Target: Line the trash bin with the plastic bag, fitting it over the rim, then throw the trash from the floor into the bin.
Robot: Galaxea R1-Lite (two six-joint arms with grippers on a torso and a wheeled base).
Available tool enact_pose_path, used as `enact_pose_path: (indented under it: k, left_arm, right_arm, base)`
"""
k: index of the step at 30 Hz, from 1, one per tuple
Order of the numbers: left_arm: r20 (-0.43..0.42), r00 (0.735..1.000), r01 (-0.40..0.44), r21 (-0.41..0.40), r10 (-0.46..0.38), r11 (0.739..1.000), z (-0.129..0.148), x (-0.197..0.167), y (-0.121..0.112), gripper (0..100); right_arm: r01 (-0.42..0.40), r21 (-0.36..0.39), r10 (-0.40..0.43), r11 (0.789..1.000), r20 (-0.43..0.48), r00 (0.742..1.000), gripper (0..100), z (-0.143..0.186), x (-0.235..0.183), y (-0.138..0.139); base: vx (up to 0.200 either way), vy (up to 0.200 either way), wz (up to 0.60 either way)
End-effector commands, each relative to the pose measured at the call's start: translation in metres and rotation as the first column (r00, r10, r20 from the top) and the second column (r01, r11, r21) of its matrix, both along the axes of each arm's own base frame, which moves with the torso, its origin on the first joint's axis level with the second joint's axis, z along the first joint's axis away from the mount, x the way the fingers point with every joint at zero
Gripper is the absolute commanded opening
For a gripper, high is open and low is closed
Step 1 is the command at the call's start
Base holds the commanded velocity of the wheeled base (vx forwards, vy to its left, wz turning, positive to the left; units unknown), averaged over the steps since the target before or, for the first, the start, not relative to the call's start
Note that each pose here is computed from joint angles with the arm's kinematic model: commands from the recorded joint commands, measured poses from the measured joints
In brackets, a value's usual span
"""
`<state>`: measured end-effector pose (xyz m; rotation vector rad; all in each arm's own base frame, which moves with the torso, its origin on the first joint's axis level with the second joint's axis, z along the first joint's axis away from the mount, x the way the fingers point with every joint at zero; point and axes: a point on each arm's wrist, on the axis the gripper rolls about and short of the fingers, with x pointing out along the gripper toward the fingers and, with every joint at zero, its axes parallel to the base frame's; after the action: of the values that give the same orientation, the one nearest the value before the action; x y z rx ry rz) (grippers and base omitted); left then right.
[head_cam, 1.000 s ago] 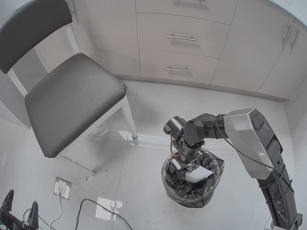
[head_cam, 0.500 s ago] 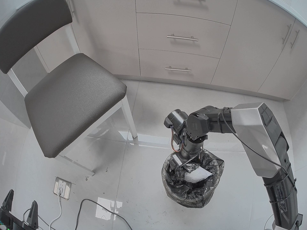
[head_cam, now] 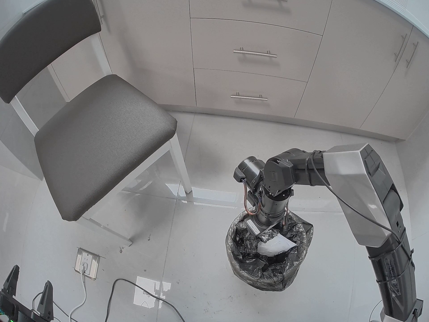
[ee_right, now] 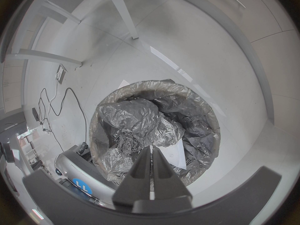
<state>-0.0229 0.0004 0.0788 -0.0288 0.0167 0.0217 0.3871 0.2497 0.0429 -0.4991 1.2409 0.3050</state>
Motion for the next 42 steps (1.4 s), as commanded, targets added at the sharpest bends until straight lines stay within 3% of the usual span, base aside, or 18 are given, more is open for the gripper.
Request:
enact_pose_path:
  k: [1,11,24,31,42]
  left_arm:
    - [0.005,1.0,0.0,0.0,0.0,1.0,-0.004,0.0,0.0,100]
    - [0.005,1.0,0.0,0.003,0.0,1.0,-0.004,0.0,0.0,100]
    - [0.005,1.0,0.0,0.003,0.0,1.0,-0.004,0.0,0.0,100]
    - [0.005,1.0,0.0,0.003,0.0,1.0,-0.004,0.0,0.0,100]
    - [0.005,1.0,0.0,0.003,0.0,1.0,-0.004,0.0,0.0,100]
  right_arm:
    - [0.002,-0.021,-0.003,1.0,-0.033,0.999,0,-0.019,0.002,0.0]
    - [0.006,-0.006,-0.006,1.0,0.004,1.0,0,-0.054,0.013,0.005]
    - [0.04,-0.031,-0.041,0.999,-0.026,0.999,0,-0.085,0.022,-0.007]
    - [0.034,-0.026,-0.034,0.999,0.022,0.999,0,-0.105,0.028,-0.004]
    - [0.025,-0.032,-0.024,0.999,0.026,0.999,0,-0.121,0.029,-0.004]
  base:
    - [0.0,0.0,0.0]
    - [0.0,0.0,0.0]
    - [0.0,0.0,0.0]
    - [0.0,0.0,0.0]
    - [0.0,0.0,0.0]
